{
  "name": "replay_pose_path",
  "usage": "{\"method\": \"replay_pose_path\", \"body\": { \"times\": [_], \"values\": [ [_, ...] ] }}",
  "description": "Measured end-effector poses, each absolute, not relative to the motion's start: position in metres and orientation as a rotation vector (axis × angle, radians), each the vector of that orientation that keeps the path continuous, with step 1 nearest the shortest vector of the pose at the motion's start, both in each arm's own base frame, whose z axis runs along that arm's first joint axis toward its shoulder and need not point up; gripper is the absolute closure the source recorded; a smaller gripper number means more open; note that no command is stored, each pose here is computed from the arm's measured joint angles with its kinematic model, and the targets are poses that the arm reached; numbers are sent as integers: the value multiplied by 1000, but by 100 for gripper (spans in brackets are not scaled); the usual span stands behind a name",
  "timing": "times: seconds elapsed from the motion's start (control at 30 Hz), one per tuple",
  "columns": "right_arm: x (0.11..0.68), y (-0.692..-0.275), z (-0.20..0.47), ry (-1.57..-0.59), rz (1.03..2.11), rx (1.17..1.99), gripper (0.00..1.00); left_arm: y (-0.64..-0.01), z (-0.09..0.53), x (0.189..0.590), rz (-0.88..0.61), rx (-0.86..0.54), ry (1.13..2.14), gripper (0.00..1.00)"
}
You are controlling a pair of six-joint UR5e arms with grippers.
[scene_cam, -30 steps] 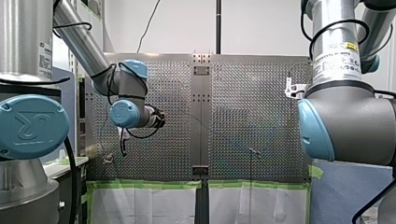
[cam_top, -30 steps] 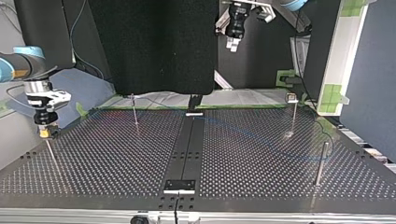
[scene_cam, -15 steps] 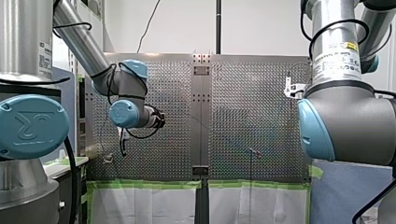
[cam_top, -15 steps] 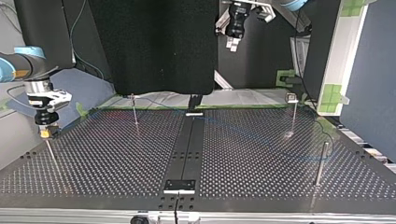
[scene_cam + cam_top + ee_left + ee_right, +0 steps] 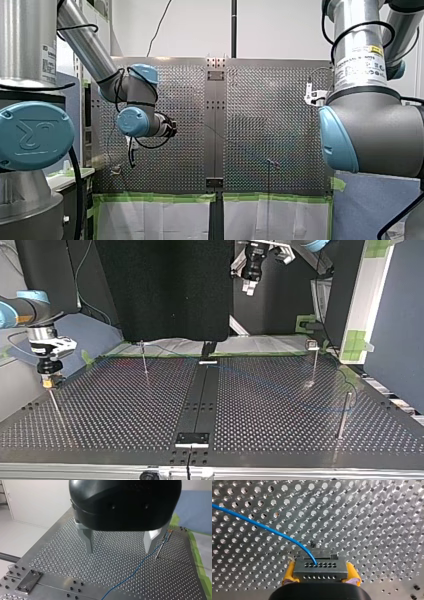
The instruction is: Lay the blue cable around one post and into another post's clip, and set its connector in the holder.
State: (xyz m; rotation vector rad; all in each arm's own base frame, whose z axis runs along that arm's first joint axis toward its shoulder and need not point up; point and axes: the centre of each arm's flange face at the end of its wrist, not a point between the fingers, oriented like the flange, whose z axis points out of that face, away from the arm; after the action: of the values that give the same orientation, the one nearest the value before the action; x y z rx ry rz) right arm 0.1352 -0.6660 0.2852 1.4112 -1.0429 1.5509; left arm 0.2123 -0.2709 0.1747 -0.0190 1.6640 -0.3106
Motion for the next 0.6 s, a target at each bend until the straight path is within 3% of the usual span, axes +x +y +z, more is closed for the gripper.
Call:
{"method": "replay_pose_path", "body": {
  "times": [0.6],
  "values": [
    [134,-670,283,-1043,1552,1415,100,-270,174,212,-309,-18,1666,0]
  ]
}}
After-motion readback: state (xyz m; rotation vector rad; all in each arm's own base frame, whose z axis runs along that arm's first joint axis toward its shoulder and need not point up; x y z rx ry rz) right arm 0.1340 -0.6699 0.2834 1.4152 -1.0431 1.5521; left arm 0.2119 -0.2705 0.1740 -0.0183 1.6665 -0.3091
